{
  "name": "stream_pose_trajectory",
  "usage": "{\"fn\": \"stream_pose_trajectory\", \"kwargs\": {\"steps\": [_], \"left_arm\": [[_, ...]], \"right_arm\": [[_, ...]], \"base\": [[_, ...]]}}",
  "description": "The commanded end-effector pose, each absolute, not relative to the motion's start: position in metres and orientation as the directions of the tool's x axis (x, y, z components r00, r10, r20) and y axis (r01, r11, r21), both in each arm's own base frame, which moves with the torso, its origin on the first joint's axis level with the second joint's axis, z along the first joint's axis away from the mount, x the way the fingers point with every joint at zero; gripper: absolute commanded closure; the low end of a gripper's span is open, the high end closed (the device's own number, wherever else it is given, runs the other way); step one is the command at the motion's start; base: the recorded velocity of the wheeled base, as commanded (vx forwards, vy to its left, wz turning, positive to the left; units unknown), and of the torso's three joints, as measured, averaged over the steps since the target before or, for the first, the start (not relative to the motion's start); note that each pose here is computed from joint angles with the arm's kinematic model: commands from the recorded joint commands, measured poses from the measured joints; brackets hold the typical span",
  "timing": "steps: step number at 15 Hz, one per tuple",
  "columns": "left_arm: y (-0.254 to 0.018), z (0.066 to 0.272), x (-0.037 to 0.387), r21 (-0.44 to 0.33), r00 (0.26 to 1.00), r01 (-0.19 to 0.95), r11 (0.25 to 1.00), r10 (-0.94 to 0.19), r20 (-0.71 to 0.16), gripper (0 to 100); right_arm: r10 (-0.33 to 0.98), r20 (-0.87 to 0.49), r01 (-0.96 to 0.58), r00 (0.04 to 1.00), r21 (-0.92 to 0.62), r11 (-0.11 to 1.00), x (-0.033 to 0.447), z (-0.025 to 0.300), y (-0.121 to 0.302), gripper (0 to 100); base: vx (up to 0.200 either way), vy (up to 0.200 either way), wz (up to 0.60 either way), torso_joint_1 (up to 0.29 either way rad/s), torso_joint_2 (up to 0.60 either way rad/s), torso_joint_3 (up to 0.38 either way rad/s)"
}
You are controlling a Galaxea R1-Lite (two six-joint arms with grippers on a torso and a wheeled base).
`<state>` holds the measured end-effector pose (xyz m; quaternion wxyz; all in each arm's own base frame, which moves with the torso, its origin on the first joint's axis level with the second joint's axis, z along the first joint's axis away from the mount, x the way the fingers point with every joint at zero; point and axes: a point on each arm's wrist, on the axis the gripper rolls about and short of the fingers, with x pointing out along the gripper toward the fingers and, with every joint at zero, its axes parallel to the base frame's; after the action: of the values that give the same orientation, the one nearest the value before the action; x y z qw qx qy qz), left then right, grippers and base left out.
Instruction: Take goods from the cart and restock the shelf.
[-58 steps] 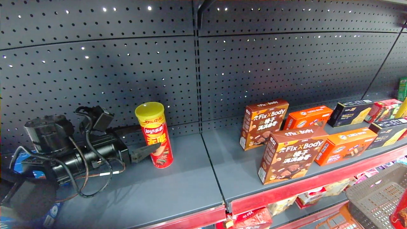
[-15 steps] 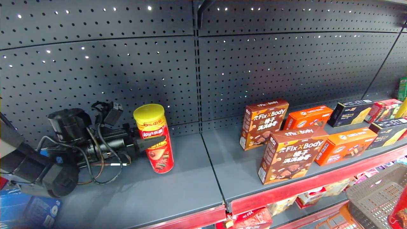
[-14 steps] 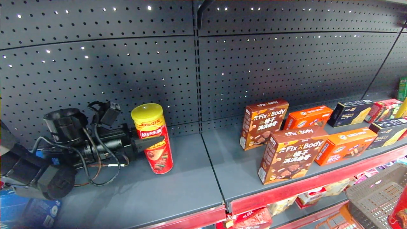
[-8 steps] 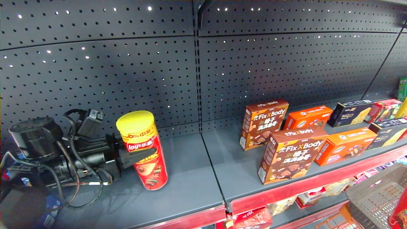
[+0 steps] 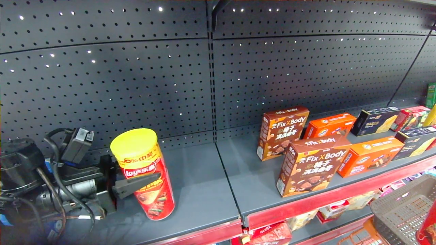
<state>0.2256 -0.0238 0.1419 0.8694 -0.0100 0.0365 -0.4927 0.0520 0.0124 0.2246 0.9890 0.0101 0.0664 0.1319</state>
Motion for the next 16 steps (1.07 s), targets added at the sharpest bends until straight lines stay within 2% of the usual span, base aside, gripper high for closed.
{"fn": "stream_pose_trajectory", "kwargs": {"steps": [1, 6, 14, 15, 16], "left_arm": [[-0.024, 0.138, 0.216, -0.056, 0.511, 0.856, 0.514, -0.858, -0.055, 100], [-0.024, 0.123, 0.208, -0.06, 0.511, 0.856, 0.514, -0.858, -0.057, 100], [-0.024, 0.118, 0.213, -0.066, 0.512, 0.855, 0.515, -0.857, -0.063, 100], [-0.024, 0.118, 0.214, -0.063, 0.512, 0.855, 0.515, -0.857, -0.062, 0], [-0.024, 0.118, 0.214, -0.063, 0.513, 0.854, 0.516, -0.856, -0.062, 0]], "right_arm": [[0.263, -0.13, -0.261, 0.956, 0.038, 0.965, 0.052, 0.224, 0.012, 100], [0.264, -0.127, -0.261, 0.956, 0.038, 0.965, 0.052, 0.225, 0.012, 100], [0.263, -0.133, -0.261, 0.956, 0.038, 0.965, 0.052, 0.224, 0.012, 100], [0.263, -0.131, -0.261, 0.956, 0.038, 0.965, 0.052, 0.224, 0.012, 100], [0.263, -0.131, -0.261, 0.956, 0.038, 0.965, 0.052, 0.224, 0.012, 100]], "base": [[0.0, 0.0, 0.0, 0.0, 0.0, 0.0], [0.0, 0.0, 0.0, 0.0, 0.0, 0.0], [0.0, 0.0, 0.0, 0.0, 0.0, 0.0], [0.0, 0.0, 0.0, 0.0, 0.0, 0.0], [0.0, 0.0, 0.0, 0.0, 0.0, 0.0]]}}
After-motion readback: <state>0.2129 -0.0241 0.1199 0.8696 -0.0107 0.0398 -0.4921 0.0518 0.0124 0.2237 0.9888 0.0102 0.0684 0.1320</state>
